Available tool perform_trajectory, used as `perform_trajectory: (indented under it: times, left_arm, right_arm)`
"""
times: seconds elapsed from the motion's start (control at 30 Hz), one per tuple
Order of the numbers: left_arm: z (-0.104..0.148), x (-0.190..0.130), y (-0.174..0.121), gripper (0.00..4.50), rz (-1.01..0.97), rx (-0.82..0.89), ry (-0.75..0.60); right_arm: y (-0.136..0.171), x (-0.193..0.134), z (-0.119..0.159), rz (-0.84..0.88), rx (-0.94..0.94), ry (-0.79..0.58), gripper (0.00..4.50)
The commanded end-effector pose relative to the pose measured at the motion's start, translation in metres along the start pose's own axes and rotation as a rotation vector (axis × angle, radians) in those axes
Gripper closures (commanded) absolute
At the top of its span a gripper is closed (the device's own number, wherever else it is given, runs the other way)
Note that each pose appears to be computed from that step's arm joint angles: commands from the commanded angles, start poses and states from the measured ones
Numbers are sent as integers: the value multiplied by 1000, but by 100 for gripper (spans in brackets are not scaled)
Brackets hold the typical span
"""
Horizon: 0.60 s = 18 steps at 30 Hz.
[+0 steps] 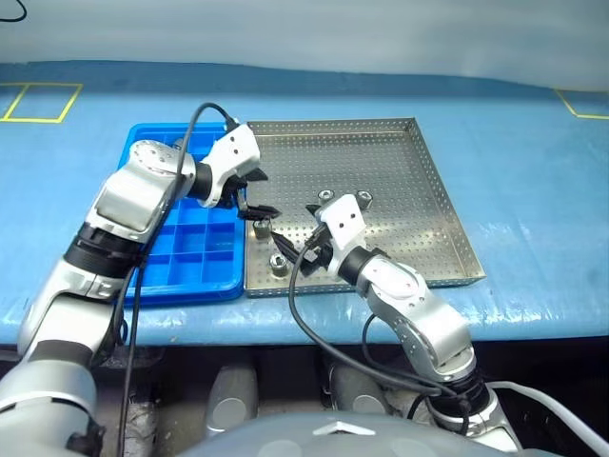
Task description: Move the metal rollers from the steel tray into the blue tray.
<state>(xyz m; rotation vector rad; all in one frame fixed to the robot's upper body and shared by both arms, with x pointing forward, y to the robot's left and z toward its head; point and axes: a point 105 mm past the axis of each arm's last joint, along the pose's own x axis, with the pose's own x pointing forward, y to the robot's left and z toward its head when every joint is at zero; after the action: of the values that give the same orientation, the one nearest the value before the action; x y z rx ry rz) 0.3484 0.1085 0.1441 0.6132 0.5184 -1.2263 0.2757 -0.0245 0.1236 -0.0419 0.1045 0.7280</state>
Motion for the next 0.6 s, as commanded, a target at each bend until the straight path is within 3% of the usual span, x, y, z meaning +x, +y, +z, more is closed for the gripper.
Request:
perform_trajectory:
  times: [0.03, 0.2, 0.6]
  left_arm:
    - [-12, -1, 4, 3, -73, 101, 132]
    - [-30, 9, 10, 3, -133, 187, 292]
    - [-26, 38, 17, 3, -216, 327, 438]
  right_arm:
    - [-2, -5, 15, -35, 1, -64, 0]
    - [-4, -8, 15, -65, 18, -73, 0]
    - [-5, -7, 17, -87, 33, -96, 0]
